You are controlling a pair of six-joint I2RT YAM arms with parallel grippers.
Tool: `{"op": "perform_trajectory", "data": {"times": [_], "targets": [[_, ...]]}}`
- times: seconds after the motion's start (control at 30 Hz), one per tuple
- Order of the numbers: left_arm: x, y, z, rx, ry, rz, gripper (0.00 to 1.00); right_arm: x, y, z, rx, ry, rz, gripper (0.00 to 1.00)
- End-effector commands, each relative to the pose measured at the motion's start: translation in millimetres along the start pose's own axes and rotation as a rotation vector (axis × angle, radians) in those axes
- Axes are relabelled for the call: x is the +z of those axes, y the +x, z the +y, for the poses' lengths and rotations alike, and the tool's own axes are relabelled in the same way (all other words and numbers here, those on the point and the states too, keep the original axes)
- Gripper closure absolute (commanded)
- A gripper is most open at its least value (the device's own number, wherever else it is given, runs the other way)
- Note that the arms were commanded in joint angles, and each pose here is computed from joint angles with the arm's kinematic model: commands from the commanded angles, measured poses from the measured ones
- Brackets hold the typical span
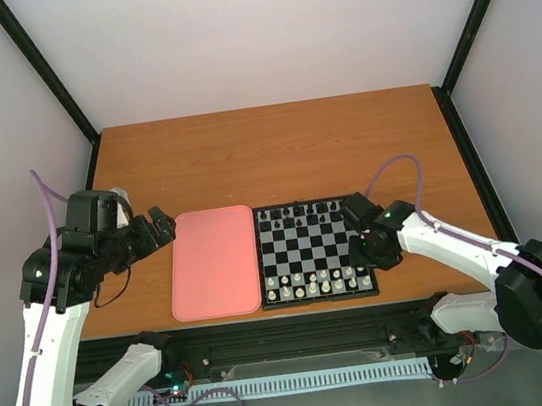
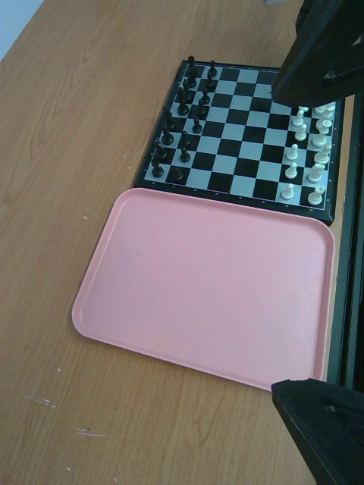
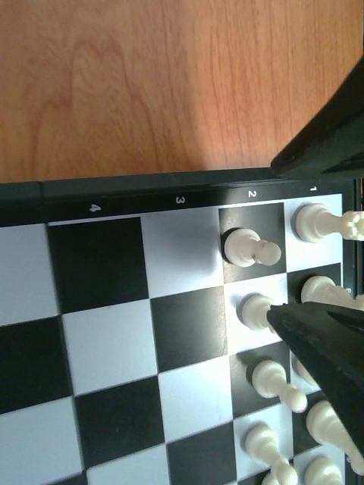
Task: Set up the chess pieces on the board
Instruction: Place the chess piece on the chessboard, then reset both arms
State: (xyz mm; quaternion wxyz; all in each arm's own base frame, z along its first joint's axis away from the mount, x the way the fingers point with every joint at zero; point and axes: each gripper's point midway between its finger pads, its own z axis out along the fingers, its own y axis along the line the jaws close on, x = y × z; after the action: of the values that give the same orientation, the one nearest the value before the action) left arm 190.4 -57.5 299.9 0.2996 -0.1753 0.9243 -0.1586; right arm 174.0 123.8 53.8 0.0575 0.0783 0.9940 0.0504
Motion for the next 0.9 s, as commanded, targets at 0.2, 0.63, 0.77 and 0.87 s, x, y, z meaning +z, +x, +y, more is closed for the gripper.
{"op": "perform_trajectory", "data": {"times": [0.2, 0.63, 0.77, 0.87], "targets": [[-1.3, -2.4, -0.2, 0.026, -0.011, 0.008, 0.00, -55.1, -37.7, 17.6, -0.023, -0.024, -0.127, 0.30], [4.8, -14.3, 5.1, 0.096, -0.081, -0.008, 0.00, -113.5, -84.7, 87.5, -0.193, -0.178, -0.225, 0.00], [15.1, -15.0, 2.4, 0.100, -0.084, 0.016, 0.00, -132.9, -107.2, 127.4, -0.286, -0.200, -0.259, 0.00], [22.4, -17.8, 0.9, 0.102, -0.092, 0.022, 0.00, -147.2, -121.2, 150.6, -0.332, -0.228, -0.291, 0.00]]}}
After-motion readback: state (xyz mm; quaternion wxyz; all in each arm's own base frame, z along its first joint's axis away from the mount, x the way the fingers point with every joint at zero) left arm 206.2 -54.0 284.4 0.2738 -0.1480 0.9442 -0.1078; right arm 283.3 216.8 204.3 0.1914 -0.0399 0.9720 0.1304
